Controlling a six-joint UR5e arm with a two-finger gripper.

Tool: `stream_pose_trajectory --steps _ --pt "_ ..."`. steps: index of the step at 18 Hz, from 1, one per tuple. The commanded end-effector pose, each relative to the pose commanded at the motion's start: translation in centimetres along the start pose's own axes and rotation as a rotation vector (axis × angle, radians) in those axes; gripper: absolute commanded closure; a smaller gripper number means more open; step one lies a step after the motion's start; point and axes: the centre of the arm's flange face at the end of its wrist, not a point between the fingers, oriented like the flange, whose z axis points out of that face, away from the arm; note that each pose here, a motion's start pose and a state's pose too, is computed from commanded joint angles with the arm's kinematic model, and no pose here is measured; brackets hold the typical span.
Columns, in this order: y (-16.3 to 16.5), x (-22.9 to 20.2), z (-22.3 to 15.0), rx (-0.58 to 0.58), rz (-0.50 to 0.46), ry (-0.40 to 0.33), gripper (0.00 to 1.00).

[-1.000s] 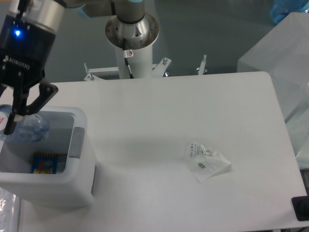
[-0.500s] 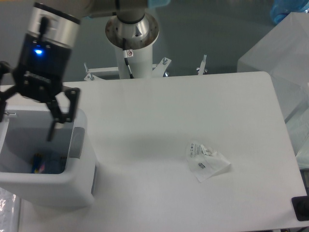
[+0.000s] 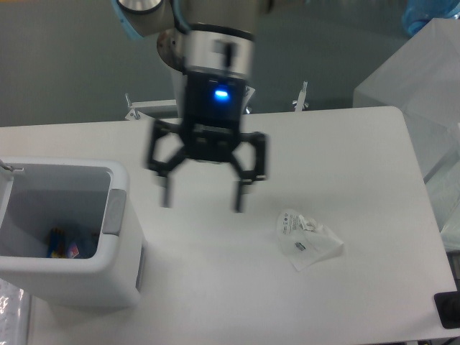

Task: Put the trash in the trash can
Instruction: 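Move the gripper back and lower it over the white wrapper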

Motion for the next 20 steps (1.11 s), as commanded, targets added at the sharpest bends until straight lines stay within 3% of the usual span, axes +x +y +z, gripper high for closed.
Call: stream_pose_trajectory --steps 4,10,15,20 --pt "4.0 -5.0 2.3 -0.087 0.032 -0.052 0.00" --pt "10.8 -9.1 6.5 -0.271 0.221 -0.113 0.00" --pt "15.5 -12.4 11.8 -0.404 0.107 -0.134 0.00" --pt "19.6 -13.9 15.5 -0.526 0.098 -0.184 0.00"
